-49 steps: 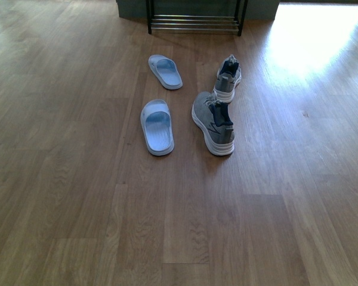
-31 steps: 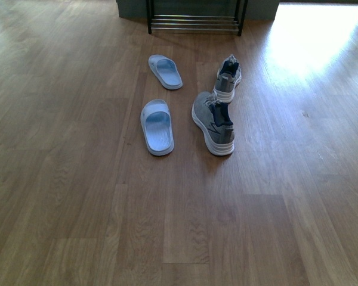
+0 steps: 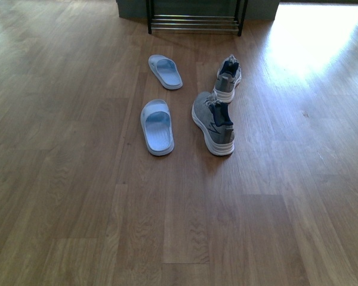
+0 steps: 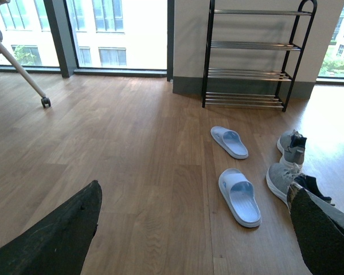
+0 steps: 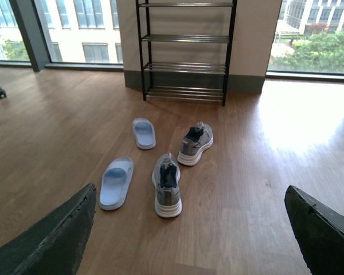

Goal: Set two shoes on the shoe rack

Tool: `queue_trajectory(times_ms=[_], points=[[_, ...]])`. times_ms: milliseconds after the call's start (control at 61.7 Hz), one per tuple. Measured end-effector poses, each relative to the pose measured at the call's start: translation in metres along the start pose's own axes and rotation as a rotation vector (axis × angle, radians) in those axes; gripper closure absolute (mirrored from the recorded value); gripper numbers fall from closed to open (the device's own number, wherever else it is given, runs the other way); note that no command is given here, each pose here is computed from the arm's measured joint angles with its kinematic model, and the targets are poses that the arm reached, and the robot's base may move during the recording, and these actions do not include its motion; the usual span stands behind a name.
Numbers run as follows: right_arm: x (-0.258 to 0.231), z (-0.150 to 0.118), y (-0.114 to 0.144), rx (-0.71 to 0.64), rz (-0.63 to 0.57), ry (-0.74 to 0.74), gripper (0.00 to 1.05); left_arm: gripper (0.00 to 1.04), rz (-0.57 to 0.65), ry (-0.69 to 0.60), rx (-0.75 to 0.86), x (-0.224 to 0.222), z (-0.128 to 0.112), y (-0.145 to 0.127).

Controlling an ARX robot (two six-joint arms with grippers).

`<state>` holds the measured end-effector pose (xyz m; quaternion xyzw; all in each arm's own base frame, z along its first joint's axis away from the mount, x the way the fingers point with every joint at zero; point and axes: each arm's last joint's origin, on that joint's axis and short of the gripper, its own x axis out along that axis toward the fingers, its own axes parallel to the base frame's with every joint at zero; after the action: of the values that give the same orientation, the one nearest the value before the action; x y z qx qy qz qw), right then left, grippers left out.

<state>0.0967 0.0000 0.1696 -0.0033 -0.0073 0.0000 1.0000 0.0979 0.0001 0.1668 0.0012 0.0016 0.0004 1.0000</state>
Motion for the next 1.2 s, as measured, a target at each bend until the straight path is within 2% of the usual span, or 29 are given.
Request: queue_trajectory(times_ms=[1199], points=[[0.0000, 0.0000, 0.0000, 0.000, 0.000, 0.000, 0.09, 0.09, 0.000, 0.000, 0.000, 0.0000, 0.0000, 0.0000]])
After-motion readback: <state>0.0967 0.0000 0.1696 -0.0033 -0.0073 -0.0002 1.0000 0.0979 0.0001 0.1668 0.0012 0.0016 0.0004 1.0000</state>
